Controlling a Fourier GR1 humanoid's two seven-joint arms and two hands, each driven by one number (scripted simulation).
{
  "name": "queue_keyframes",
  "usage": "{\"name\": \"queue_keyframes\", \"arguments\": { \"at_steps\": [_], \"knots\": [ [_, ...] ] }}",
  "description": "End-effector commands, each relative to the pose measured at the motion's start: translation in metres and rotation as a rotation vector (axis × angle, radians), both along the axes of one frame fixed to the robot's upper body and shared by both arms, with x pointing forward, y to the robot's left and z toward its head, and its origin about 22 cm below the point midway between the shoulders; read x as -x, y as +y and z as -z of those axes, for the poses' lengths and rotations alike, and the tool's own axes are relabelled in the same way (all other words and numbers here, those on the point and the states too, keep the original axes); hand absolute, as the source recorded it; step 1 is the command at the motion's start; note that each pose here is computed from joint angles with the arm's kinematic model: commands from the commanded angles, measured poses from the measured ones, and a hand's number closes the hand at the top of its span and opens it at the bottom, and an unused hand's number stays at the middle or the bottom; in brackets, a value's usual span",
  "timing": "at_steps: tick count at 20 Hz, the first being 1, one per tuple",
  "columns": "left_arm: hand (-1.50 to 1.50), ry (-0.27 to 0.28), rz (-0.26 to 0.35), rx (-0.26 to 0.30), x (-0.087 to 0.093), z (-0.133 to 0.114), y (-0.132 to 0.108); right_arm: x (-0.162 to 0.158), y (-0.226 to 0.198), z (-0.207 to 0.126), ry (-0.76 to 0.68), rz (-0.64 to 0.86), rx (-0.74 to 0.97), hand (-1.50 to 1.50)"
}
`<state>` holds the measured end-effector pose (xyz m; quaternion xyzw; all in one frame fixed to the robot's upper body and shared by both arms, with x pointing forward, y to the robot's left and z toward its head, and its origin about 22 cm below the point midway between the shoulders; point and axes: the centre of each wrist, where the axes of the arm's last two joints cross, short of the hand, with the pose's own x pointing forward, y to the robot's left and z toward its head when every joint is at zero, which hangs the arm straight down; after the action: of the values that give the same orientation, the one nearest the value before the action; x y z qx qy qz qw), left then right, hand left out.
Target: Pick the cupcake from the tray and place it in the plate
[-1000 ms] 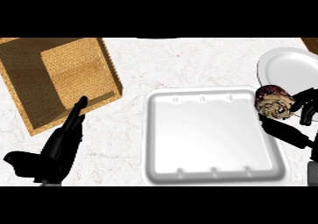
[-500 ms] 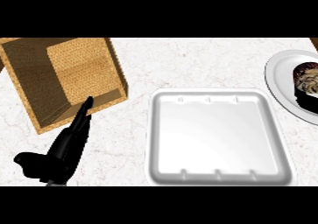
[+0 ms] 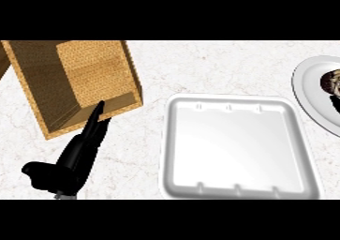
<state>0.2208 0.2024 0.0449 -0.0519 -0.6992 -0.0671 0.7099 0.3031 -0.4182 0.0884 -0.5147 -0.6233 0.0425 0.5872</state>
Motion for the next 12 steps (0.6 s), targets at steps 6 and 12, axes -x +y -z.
{"name": "queue_keyframes", "arguments": {
  "at_steps": [6,12],
  "knots": [
    [0.0,0.279,-0.078,-0.012,0.002,0.04,0.018,-0.014,-0.029,0.021,0.129,-0.147,-0.123,-1.5],
    [0.0,0.29,-0.105,-0.02,0.003,0.045,0.016,-0.028,-0.038,0.003,-0.133,-0.223,-0.259,-1.5]
  ]
}}
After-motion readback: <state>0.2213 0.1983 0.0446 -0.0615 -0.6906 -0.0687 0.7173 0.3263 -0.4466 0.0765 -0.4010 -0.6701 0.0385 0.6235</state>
